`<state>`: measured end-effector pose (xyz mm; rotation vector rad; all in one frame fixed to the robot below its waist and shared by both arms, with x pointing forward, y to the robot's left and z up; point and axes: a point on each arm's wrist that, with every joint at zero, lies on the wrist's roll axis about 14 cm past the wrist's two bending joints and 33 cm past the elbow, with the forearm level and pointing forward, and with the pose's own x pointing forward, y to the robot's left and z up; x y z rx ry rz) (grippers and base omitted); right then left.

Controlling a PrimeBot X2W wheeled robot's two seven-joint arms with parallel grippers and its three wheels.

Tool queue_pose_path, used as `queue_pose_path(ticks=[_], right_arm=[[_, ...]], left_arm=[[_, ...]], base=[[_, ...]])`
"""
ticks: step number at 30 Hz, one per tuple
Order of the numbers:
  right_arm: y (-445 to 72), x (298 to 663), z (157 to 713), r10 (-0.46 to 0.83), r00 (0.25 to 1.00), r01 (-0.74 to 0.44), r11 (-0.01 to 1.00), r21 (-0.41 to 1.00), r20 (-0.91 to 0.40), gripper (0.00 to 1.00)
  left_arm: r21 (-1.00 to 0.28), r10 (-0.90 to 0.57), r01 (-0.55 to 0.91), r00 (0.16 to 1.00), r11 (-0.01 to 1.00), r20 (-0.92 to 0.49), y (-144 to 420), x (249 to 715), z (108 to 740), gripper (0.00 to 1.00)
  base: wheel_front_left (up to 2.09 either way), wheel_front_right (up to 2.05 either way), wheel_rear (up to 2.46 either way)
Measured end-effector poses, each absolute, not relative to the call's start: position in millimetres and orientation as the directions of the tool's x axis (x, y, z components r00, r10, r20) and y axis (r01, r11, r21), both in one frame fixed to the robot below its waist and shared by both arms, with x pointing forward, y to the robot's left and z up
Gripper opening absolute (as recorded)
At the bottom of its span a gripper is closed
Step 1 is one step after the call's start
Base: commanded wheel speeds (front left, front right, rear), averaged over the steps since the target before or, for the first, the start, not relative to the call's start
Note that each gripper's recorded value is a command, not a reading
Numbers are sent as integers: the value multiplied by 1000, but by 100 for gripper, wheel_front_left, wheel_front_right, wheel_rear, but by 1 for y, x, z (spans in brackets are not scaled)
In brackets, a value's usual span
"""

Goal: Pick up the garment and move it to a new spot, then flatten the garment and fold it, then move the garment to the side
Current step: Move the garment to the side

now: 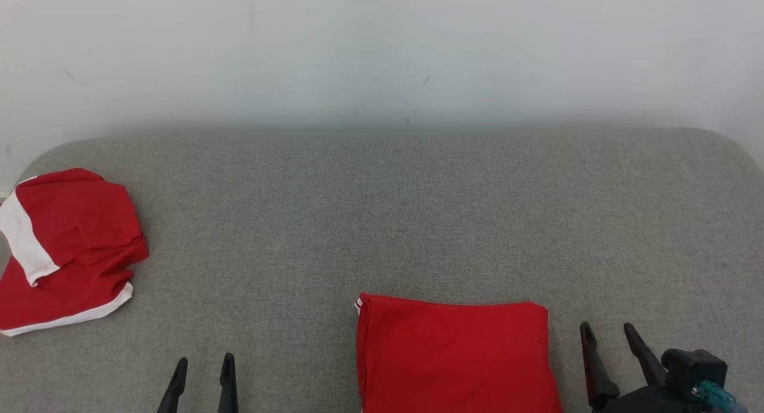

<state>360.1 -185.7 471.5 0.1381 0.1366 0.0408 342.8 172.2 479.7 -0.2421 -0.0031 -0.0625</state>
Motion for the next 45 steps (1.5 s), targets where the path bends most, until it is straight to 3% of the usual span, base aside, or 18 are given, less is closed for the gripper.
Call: queue_pose_path(ticks=[5, 7, 18, 27, 32, 33, 34, 35, 36, 37, 45], right_arm=[[-175, 341, 428, 111, 889, -33, 983, 180, -443, 100], [-175, 337, 427, 120, 853, -33, 984, 177, -508, 100], [-167, 350, 430, 154, 734, -78, 987, 144, -661, 100], [-142, 342, 391, 207, 573, -145, 978, 151, -793, 100], [-138, 341, 380, 208, 540, -160, 977, 143, -816, 100], [-137, 341, 379, 210, 536, -163, 976, 143, -818, 80], [-136, 342, 378, 210, 531, -167, 976, 141, -821, 49], [-134, 343, 377, 210, 529, -175, 975, 137, -822, 41], [-132, 345, 377, 212, 528, -181, 974, 135, -822, 27], [-131, 347, 377, 212, 535, -190, 973, 128, -817, 0], [-143, 401, 398, 125, 654, -204, 979, -15, -746, 0]], left_arm=[[-239, -54, 56, 998, 969, 14, 175, 344, 481, 100], [-239, -53, 55, 998, 969, 16, 175, 344, 481, 100], [-252, -55, 57, 998, 966, 12, 171, 349, 480, 100], [-254, -26, 24, 1000, 967, -5, 179, 348, 475, 100], [-254, -14, 10, 1000, 967, -14, 183, 347, 472, 100], [-255, -12, 8, 1000, 967, -16, 183, 347, 472, 100], [-255, -11, 6, 1000, 967, -18, 184, 347, 471, 100], [-255, -10, 6, 1000, 967, -18, 184, 348, 471, 100], [-255, -10, 5, 1000, 967, -17, 184, 349, 471, 100], [-255, -10, 5, 1000, 967, -16, 184, 350, 472, 100], [-251, -21, 24, 1000, 968, 18, 182, 370, 481, 100]], base=[[0, 0, 0], [0, 0, 0], [0, 0, 0], [0, 0, 0], [0, 0, 0], [0, 0, 0], [0, 0, 0], [0, 0, 0], [0, 0, 0], [0, 0, 0], [0, 0, 0]])
